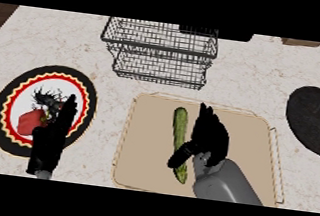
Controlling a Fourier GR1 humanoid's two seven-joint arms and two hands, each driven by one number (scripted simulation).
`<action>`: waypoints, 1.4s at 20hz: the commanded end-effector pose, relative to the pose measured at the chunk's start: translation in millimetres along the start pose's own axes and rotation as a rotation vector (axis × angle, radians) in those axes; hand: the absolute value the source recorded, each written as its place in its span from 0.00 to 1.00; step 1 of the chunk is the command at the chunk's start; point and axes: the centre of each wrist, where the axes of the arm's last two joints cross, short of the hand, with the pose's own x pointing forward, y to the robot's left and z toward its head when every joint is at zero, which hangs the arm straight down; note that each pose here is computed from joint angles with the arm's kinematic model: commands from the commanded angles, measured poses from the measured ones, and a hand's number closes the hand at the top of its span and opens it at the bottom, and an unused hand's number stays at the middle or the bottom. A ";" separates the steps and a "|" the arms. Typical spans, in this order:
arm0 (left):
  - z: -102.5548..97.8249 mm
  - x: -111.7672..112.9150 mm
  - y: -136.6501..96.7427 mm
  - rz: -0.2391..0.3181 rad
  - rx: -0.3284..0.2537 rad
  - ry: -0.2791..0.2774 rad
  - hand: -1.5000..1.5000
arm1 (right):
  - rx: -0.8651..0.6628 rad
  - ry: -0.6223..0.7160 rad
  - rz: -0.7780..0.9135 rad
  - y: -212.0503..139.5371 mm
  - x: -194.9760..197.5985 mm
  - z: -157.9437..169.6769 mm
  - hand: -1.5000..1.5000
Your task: Pick the squash from the tray and place it in the tiered basket
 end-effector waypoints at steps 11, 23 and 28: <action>-3.3 -5.5 9.4 -0.001 0.002 0.057 0.50 | 0.072 0.220 -0.038 6.8 9.6 -12.6 0.00; -0.4 -19.3 -5.8 -0.019 0.005 0.048 0.50 | -0.038 0.075 0.104 30.8 10.3 -16.7 1.00; 7.2 -12.2 -6.1 0.004 -0.017 0.043 0.50 | 0.015 -0.326 0.434 -14.2 -42.2 -48.6 1.00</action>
